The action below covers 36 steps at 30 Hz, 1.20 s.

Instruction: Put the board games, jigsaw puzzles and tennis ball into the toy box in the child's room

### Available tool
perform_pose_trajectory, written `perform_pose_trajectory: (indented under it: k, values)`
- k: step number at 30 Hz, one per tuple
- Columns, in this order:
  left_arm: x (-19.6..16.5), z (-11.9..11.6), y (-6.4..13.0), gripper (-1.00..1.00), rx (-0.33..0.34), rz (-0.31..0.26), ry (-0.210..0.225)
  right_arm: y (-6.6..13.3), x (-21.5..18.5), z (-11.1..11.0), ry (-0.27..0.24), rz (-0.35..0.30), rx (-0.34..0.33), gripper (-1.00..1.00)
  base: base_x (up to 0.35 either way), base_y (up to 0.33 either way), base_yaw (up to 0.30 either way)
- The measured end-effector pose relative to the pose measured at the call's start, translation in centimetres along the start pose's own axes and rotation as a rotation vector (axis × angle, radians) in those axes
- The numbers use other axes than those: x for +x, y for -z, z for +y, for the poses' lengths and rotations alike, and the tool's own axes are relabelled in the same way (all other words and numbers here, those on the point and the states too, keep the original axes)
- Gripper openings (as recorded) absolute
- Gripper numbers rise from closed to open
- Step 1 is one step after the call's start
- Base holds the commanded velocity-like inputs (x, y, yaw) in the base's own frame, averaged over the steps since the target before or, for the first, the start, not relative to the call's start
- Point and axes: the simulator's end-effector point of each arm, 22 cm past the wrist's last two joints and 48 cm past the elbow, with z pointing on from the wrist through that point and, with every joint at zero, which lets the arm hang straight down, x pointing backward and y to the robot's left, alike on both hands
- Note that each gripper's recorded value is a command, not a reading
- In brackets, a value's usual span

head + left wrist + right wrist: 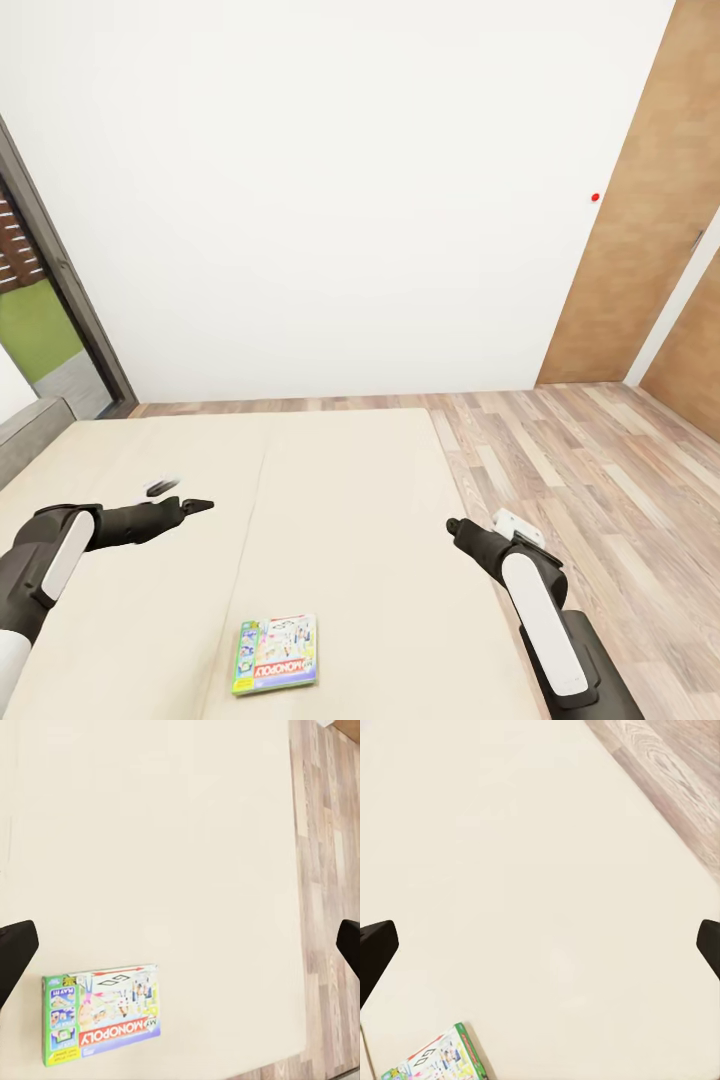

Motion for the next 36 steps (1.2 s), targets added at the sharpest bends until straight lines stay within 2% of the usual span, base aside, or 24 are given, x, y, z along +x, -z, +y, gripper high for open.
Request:
perform_pose_trajectory:
  k: [11, 17, 21, 22, 25, 26, 29, 36]
  values:
    - [0.5, 0.0, -0.6, 1.0, -0.013, 0.01, -0.004, 0.0, 0.0, 0.1, 0.003, 0.0, -0.001, 1.0, 0.003, 0.0, 0.0]
    - [1.6, -0.7, -1.9, 1.0, -0.013, 0.026, 0.005, 0.2, 0.7, 1.3, 0.046, 0.004, -0.017, 1.0, 0.0, 0.0, 0.0]
    - [3.5, 0.5, -3.9, 1.0, -0.105, 0.045, 0.021, 0.8, 1.3, 3.2, 0.099, -0.001, -0.047, 1.0, 0.0, 0.0, 0.0]
    - [4.3, 1.3, -4.7, 1.0, -0.15, 0.046, 0.028, 1.2, 1.4, 4.2, 0.121, -0.006, -0.069, 1.0, 0.0, 0.0, 0.0]
    - [5.9, 2.6, -6.0, 1.0, -0.215, 0.054, 0.047, 1.8, 2.1, 6.0, 0.162, -0.003, -0.102, 1.0, 0.0, 0.0, 0.0]
    - [7.0, 3.7, -6.6, 1.0, -0.256, 0.064, 0.061, 2.2, 2.7, 7.0, 0.189, 0.003, -0.121, 1.0, 0.0, 0.0, 0.0]
    - [8.5, 5.5, -7.6, 1.0, -0.315, 0.073, 0.088, 2.6, 3.6, 8.5, 0.233, 0.015, -0.148, 1.0, 0.0, 0.0, 0.0]
    - [8.9, 6.8, -8.9, 1.0, -0.361, 0.062, 0.11, 2.8, 3.9, 8.8, 0.258, 0.022, -0.156, 1.0, 0.0, 0.0, 0.0]
